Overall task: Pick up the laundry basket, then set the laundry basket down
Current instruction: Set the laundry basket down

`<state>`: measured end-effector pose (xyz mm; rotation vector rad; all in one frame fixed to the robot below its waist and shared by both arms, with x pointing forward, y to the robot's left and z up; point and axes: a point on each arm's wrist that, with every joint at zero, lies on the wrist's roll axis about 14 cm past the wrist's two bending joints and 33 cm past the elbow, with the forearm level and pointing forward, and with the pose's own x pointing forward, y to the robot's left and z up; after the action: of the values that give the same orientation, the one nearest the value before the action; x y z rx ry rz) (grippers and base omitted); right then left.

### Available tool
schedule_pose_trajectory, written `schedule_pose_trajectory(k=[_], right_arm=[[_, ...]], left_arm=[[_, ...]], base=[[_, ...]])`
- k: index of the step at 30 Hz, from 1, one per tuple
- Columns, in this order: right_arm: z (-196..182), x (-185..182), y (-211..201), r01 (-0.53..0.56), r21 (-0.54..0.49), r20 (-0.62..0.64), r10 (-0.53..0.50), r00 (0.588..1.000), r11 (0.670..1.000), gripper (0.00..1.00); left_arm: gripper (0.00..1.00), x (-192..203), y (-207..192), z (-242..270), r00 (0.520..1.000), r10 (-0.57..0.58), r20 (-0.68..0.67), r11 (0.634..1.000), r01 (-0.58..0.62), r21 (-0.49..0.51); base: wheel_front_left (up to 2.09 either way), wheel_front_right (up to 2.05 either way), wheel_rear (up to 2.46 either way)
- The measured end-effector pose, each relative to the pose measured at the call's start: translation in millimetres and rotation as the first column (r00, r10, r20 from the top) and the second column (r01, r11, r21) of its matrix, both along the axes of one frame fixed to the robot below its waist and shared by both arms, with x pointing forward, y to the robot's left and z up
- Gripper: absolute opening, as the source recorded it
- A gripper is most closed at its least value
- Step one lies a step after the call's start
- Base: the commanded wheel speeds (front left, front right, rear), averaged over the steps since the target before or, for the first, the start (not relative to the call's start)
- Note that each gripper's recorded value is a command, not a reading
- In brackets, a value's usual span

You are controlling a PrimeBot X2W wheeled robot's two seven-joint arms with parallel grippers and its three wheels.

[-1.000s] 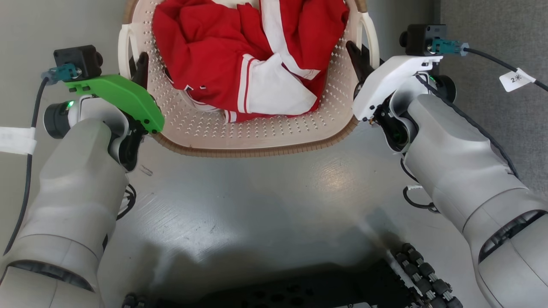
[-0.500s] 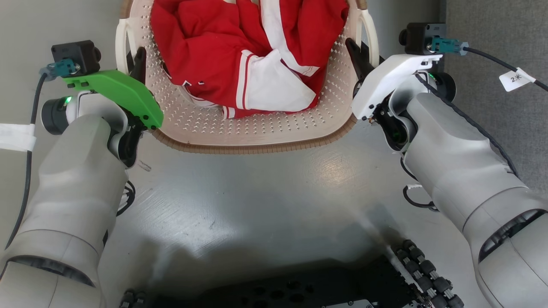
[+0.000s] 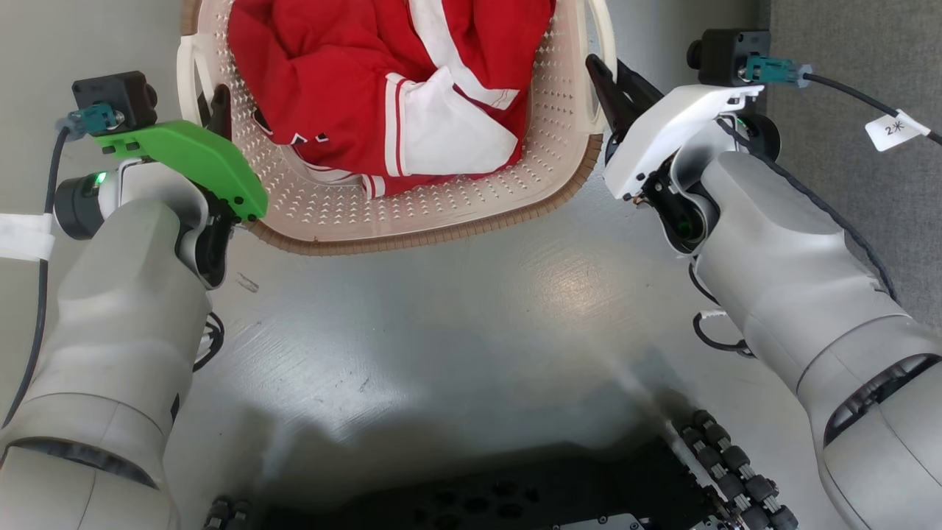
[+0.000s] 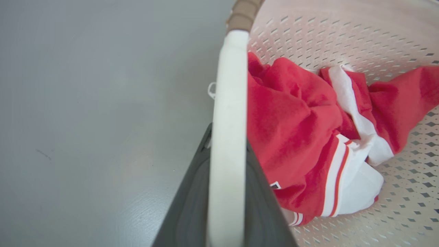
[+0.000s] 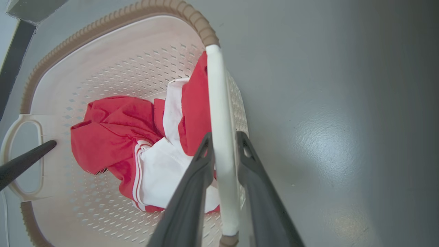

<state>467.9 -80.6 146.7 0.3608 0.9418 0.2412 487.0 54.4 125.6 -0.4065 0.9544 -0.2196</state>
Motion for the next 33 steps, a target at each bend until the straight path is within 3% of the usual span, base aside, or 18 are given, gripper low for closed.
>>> schedule_pose_trajectory(k=[1, 2, 17, 33], right_arm=[[-0.3, -0.3, -0.4, 0.003, 0.000, -0.002, -0.003, 1.000, 1.000, 0.66], [-0.7, -0.7, -1.0, 0.005, -0.001, -0.004, -0.005, 1.000, 1.000, 1.00], [2.8, 0.0, -9.8, 0.011, -0.023, -0.002, -0.011, 1.000, 1.000, 1.00], [40.7, -1.1, -13.7, 0.014, -0.031, 0.053, -0.012, 0.998, 0.999, 1.00]], left_arm=[[0.12, 0.2, 0.5, -0.1, 1.000, 0.007, -0.002, 1.000, -0.007, -0.002], [0.98, 0.0, 0.7, -0.4, 1.000, 0.009, -0.003, 1.000, -0.009, -0.001], [1.00, 2.0, 3.6, 4.9, 1.000, 0.003, 0.010, 1.000, -0.004, 0.011], [1.00, -7.8, 9.7, 36.9, 0.999, -0.001, 0.035, 1.000, 0.000, 0.031]], base=[[0.00, 0.00, 0.00], [0.00, 0.00, 0.00], [0.00, 0.00, 0.00], [0.00, 0.00, 0.00]])
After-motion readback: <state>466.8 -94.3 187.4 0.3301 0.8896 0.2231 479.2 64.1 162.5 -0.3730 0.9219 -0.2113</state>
